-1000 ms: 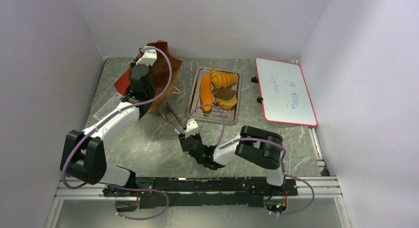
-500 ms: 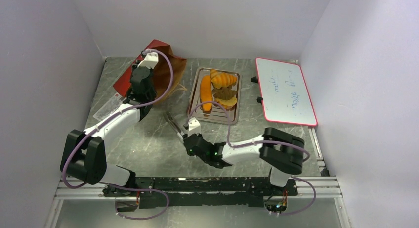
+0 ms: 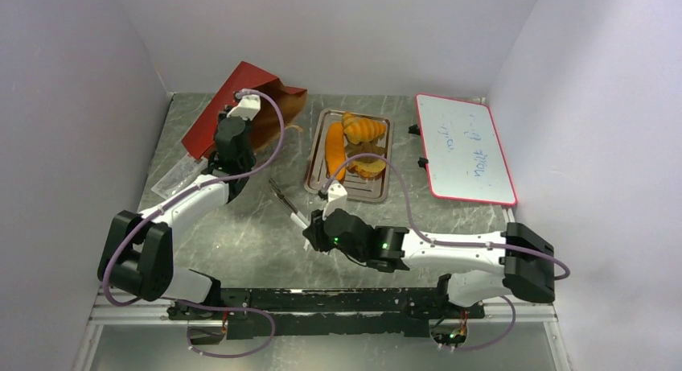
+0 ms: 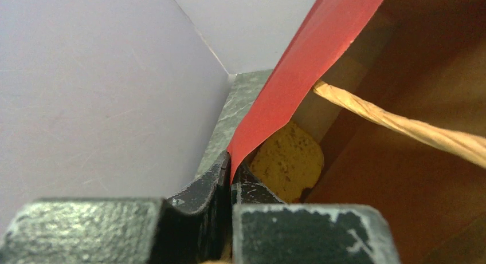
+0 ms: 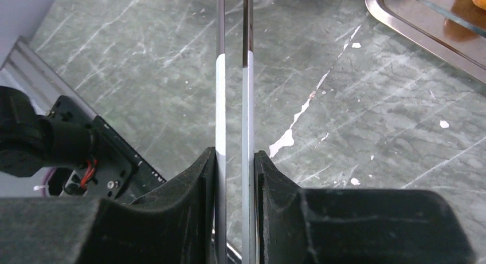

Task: Take the fake bread out of the paper bag
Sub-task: Pick up the clamp at the center of the board.

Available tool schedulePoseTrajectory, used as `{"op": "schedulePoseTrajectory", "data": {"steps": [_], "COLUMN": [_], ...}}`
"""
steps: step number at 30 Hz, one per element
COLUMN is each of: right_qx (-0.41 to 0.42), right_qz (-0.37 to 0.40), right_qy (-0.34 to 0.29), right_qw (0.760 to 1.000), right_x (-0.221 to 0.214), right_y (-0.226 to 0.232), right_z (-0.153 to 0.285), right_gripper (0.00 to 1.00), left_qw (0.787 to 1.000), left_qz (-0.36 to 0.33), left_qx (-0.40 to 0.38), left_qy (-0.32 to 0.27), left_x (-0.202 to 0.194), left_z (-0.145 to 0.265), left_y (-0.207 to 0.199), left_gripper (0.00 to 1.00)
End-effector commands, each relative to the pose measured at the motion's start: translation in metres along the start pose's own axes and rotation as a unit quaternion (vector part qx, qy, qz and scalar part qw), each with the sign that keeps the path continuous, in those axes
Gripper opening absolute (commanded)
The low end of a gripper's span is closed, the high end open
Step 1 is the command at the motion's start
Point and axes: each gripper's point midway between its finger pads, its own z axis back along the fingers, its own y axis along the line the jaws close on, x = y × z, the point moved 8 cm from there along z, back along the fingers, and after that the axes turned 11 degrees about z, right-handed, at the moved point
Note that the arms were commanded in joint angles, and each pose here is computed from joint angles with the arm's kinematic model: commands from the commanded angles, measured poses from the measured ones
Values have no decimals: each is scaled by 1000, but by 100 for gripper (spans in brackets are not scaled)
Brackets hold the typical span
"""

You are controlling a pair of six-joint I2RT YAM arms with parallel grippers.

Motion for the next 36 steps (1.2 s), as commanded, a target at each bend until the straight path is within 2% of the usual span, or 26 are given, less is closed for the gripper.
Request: {"op": "schedulePoseTrajectory", "data": {"steps": [1, 11, 16, 24, 31, 36], "right_qx": [19, 47, 35, -28, -42, -25], "right_qz": [-18, -36, -35, -18, -68, -102], "right_qy": [-21, -54, -63, -31, -5, 13], "right_qw": [999, 997, 997, 999, 997, 994], "right_x": [28, 64, 81, 94, 98, 94], "right_y": [7, 20, 23, 27, -10, -20], "right_z": [24, 66, 71, 36, -9, -39], "right_gripper": [23, 24, 25, 25, 25, 25], "left_qw": [999, 998, 998, 996, 992, 990], "left_qz": [26, 39, 42, 63, 107, 118], "left_qx": [-19, -39, -45, -59, -71, -72], "left_qy": [-12, -16, -17, -20, -4, -4], "left_x": [5, 5, 5, 3, -6, -7], "left_z": [8, 27, 37, 56, 68, 73], "left_y": [2, -5, -11, -19, -16, -16], "left_gripper": [7, 7, 7, 7, 7, 7]}}
